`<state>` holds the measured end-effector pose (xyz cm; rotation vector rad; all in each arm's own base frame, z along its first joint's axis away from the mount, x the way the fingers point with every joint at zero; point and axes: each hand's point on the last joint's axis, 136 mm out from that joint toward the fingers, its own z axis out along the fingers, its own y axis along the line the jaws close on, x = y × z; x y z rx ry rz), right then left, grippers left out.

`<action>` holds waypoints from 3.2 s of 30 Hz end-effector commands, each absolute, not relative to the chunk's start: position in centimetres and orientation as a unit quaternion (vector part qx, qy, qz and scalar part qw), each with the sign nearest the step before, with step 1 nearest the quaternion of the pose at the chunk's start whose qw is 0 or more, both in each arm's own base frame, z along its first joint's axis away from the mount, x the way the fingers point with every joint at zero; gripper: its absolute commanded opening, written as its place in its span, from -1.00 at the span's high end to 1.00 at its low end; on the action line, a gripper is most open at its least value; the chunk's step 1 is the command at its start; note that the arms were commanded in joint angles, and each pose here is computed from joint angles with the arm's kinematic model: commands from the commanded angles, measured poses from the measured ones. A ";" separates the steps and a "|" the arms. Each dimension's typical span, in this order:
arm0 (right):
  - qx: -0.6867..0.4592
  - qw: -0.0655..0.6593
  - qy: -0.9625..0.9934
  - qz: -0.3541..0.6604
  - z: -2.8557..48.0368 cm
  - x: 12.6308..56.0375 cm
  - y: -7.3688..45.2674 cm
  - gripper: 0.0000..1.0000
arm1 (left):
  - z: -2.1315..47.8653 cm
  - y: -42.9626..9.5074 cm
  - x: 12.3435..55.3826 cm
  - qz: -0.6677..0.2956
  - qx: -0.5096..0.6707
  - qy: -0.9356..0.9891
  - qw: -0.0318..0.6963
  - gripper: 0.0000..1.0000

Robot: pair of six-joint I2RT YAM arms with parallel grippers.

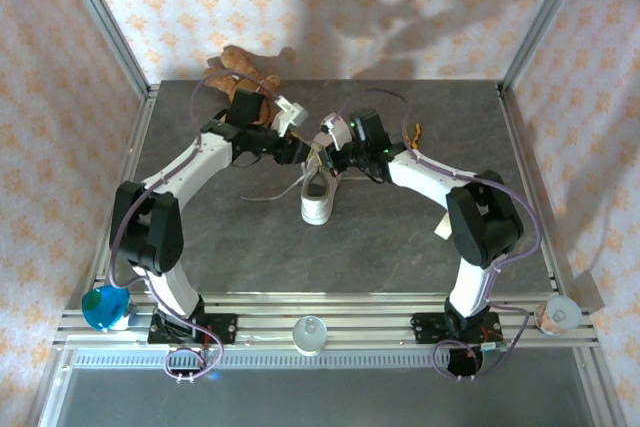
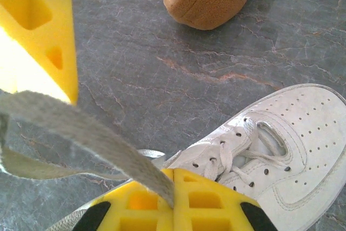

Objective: Tie the shoes

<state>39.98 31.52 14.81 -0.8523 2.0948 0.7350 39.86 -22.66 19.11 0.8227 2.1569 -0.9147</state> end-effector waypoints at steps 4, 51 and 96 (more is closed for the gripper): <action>-0.324 0.403 0.805 0.291 16.2 40.9 31.7 1.00 | 19.3 -21.7 39.9 -0.332 0.335 0.776 0.418 0.11; -0.140 0.432 0.855 0.252 19.7 41.5 24.7 0.06 | 24.8 -24.0 40.8 -0.332 0.365 0.754 0.435 1.00; 0.315 0.131 0.940 -0.003 -0.4 40.2 12.3 0.06 | 23.8 -27.7 39.1 -0.306 0.460 0.748 0.368 1.00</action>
